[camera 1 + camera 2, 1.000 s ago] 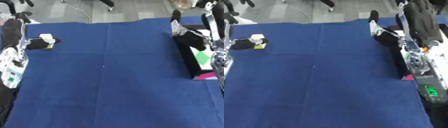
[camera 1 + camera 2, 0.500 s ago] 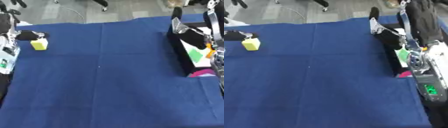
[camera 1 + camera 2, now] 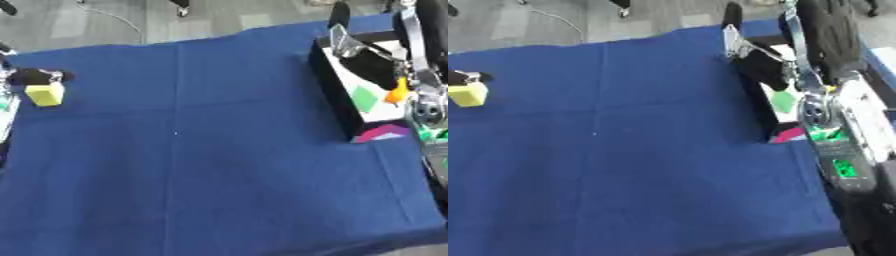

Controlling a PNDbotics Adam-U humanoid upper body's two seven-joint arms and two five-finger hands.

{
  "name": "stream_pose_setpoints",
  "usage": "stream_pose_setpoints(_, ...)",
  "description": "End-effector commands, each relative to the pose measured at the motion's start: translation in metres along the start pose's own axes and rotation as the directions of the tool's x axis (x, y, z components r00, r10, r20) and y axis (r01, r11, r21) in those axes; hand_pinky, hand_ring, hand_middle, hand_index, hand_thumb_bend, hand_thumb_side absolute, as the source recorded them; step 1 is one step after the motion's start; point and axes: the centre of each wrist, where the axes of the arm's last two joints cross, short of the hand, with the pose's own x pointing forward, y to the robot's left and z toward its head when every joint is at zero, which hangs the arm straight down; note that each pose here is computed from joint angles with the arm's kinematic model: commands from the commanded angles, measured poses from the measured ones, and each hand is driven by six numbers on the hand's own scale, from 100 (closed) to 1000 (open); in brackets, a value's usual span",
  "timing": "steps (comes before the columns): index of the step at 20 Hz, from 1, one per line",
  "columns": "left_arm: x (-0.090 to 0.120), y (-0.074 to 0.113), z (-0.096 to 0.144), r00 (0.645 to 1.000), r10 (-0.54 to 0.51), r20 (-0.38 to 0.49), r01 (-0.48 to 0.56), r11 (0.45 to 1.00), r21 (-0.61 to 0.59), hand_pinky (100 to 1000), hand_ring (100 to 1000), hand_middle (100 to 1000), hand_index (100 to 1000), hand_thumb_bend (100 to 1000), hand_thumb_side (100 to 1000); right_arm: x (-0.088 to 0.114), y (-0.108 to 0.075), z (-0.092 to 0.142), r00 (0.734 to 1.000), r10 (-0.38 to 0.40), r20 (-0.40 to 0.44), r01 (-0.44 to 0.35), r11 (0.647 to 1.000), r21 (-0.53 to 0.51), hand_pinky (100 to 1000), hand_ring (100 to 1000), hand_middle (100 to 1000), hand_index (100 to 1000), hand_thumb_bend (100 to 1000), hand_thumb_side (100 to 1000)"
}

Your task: Pick up the objects with one hand, pass them to the other hand, and then place them into the box on the other side of the table.

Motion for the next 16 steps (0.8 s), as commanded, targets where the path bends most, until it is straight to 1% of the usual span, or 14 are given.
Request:
stream_pose_setpoints(1, -0.002, 0.004, -0.009, 0.999, 0.005, -0.034, -0.003, 0.999, 0.032, 775, 674, 578, 815, 1000, 343, 0.002, -0.009, -0.006, 1.0, -0.003, 0.014, 0.003, 0.999, -0.041, 563, 869, 712, 916, 100, 451)
stream_pose_setpoints(8, -0.023, -0.02, -0.018, 0.995, 0.034, -0.089, -0.032, 0.999, 0.022, 763, 655, 557, 794, 1000, 322, 0.002, -0.009, -0.006, 1.0, -0.007, 0.011, 0.008, 0.999, -0.042, 561, 870, 709, 915, 100, 459)
stream_pose_setpoints(11, -0.026, -0.028, -0.017, 0.994, 0.065, -0.084, -0.063, 0.998, 0.027, 759, 646, 543, 779, 1000, 320, 0.002, -0.008, -0.006, 1.0, -0.008, 0.01, 0.009, 0.999, -0.041, 561, 870, 708, 915, 100, 458)
stream_pose_setpoints(16, -0.024, -0.037, -0.014, 0.989, 0.141, -0.043, -0.138, 0.989, 0.048, 757, 637, 523, 761, 1000, 332, 0.002, -0.008, -0.005, 1.0, -0.011, 0.008, 0.012, 0.999, -0.04, 559, 870, 705, 914, 100, 458)
